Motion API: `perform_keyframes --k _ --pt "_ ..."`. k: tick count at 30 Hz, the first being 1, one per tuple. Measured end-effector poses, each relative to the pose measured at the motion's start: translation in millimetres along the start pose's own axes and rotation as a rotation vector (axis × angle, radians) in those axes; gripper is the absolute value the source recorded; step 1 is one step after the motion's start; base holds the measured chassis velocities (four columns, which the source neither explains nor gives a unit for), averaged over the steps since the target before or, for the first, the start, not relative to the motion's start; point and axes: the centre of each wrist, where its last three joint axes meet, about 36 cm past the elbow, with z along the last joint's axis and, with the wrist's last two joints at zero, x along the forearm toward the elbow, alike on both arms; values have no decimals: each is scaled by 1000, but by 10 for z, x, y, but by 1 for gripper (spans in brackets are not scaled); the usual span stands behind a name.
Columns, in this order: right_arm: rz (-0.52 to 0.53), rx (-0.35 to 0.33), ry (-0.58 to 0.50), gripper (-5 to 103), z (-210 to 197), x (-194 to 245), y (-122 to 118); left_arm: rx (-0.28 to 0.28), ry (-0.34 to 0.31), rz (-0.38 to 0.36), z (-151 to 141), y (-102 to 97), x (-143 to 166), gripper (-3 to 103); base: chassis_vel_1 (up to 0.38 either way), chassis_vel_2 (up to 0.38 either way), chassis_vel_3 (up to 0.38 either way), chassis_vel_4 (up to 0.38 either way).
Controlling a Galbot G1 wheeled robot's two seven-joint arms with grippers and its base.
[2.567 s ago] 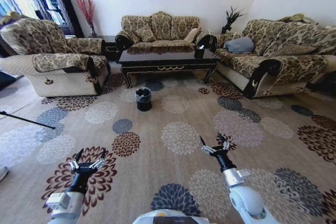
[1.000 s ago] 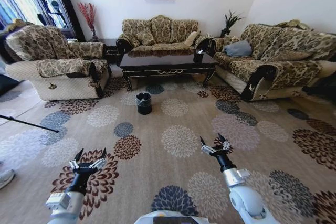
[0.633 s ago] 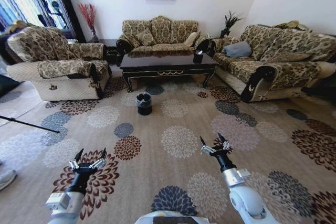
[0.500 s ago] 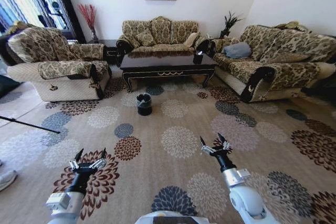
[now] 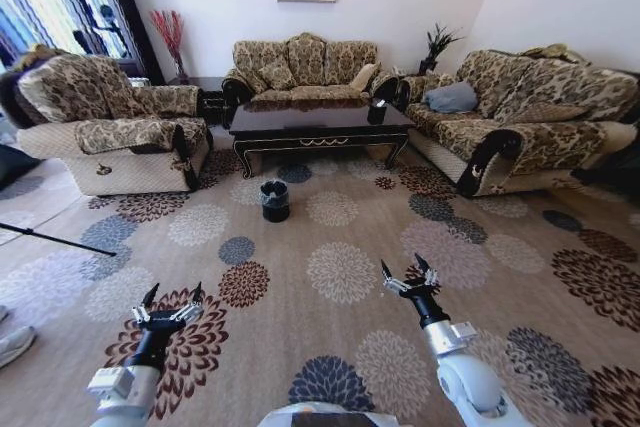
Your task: Move to the front of the table and pick up the trash from the floor, then place it into the trash bin.
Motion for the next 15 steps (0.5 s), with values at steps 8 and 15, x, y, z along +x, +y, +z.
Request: perform_keyframes --k 8,15 --pt "0 0 0 100 0 0 0 0 0 0 0 0 0 100 0 0 0 0" --pt "0 0 0 100 0 0 0 0 0 0 0 0 0 100 0 0 0 0"
